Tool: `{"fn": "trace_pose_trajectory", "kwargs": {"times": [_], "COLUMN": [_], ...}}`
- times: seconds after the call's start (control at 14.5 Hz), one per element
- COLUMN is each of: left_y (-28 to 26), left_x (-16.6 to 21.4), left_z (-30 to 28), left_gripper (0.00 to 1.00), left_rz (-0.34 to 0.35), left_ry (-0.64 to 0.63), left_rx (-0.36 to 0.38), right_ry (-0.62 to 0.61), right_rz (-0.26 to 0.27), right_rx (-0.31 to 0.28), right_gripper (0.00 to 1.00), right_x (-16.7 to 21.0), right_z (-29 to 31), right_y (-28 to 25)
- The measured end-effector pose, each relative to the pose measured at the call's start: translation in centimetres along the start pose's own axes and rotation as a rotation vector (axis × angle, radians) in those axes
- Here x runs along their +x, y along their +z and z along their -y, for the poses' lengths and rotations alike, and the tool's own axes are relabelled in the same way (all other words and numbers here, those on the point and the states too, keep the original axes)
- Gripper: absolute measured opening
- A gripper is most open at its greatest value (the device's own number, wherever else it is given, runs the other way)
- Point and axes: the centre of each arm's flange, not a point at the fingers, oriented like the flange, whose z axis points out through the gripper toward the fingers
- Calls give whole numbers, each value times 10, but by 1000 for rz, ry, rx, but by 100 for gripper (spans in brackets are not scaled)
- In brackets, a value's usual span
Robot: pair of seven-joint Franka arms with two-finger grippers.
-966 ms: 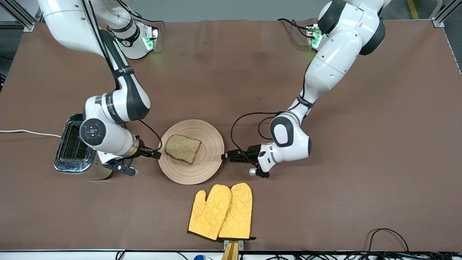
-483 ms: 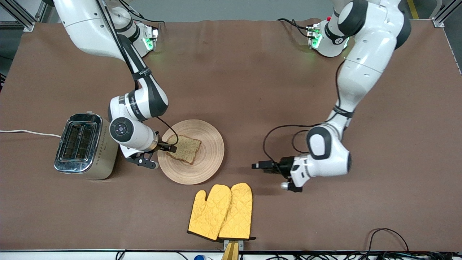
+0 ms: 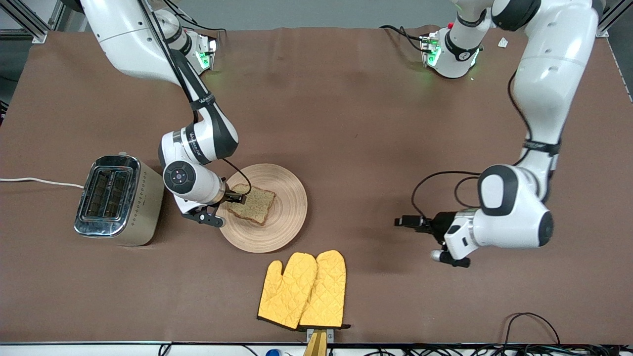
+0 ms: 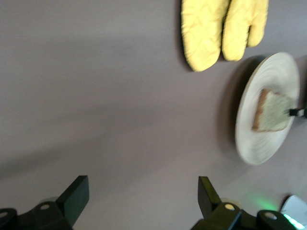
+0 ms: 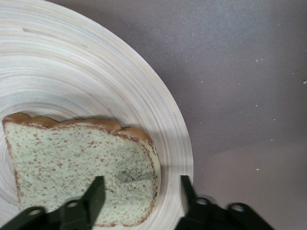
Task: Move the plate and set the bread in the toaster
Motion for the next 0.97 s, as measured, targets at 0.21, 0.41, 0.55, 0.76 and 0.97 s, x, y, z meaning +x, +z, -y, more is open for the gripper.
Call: {"fn": "trace_pose_trajectory", "kwargs": {"times": [0.21, 0.41, 0.55, 0.76, 0.97], "left_y": [-76, -157, -205, -254, -270], "left_x": [-29, -71, -99, -135, -156], "left_z": [-14, -40, -57, -75, -93], "left_gripper": [100, 100, 100, 100, 100], "left_rz": [38, 53, 25, -6, -28], "left_ry": [45, 68, 53, 37, 2], "left_rx": [176, 331, 380, 446, 536], "right_ry": [1, 2, 3, 3, 2], "right_rz": [3, 7, 14, 23, 23], "right_rx": [-2, -6, -11, -17, -16], "right_gripper": [56, 56, 56, 56, 51], "right_x": [0, 0, -1, -1, -1], "right_z": [-1, -1, -2, -2, -1], "right_y": [2, 5, 10, 18, 18]}}
